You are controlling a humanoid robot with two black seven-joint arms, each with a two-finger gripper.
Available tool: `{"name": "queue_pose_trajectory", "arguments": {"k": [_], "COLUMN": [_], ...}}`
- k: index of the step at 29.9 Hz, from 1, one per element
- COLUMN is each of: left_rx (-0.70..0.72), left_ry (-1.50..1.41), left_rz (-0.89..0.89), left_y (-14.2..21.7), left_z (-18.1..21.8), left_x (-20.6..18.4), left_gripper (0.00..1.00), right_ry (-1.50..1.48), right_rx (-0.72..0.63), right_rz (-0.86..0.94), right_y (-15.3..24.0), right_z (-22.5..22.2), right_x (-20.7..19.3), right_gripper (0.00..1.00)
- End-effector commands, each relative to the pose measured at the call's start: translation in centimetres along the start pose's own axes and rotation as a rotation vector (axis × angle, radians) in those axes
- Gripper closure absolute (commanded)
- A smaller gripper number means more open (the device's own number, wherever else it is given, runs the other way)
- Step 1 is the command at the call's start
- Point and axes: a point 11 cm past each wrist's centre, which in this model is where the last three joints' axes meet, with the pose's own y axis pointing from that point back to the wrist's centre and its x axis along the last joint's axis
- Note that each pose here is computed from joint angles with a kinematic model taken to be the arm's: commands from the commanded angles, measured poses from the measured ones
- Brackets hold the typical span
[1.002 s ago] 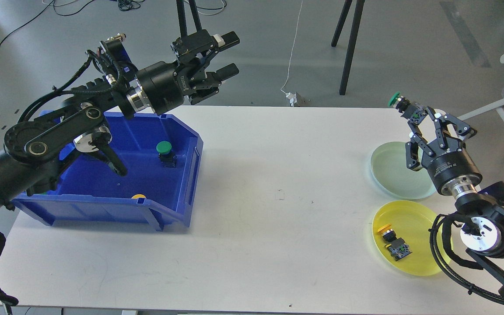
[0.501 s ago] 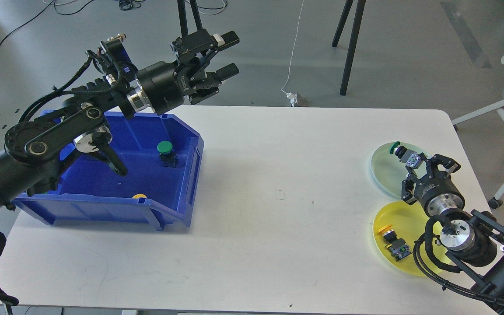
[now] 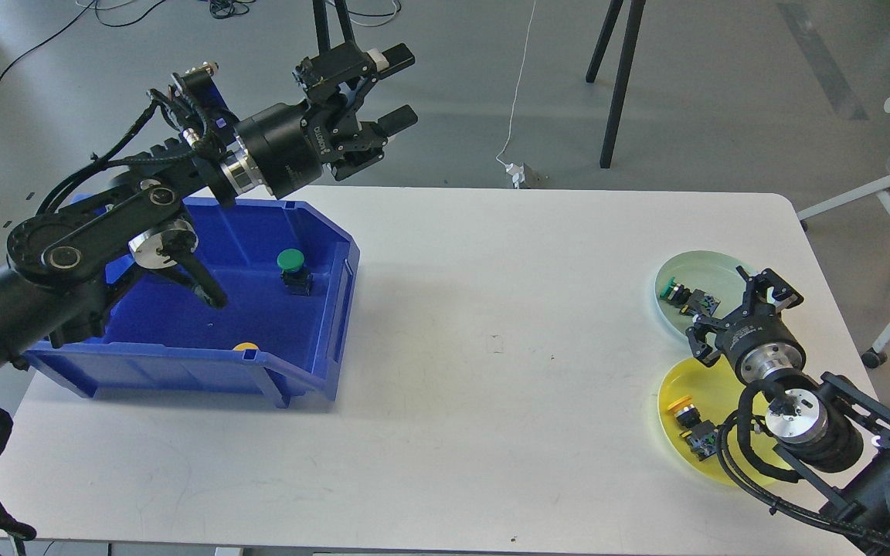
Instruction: Pass button and place on color plate
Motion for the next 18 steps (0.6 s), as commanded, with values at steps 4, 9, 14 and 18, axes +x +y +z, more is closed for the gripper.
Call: {"name": "queue_pose_trajectory", "arguments": {"k": [4,9,14,18], "left_rx": [-0.083,-0.201,-0.222,-0.214], "left_ry": [0.133,0.262,0.306,0.311], "left_rz": [0.219,0.433,0.522,0.519], "left_y": [5.5,11.2,14.4,14.3], "left_z": [1.5,1.8,0.3,-0.2], "left_x": [5.1,8.7,9.2,8.9], "left_gripper": [0.09,0.06,0.06,0.06], "right_ry": [-0.048,0.118,0.201,0.21], "right_rx": [0.092,0.257,0.334,0.362], "right_rz": [-0.23,-0.579,-0.701,-0.737], "right_y": [0.5,2.7,4.1,4.6], "right_z": [-4.9,-13.3,-17.4,-18.5], "right_x": [-5.9,-15.5,-20.0,-21.6], "right_gripper": [0.03,0.03,0.03,0.03]}}
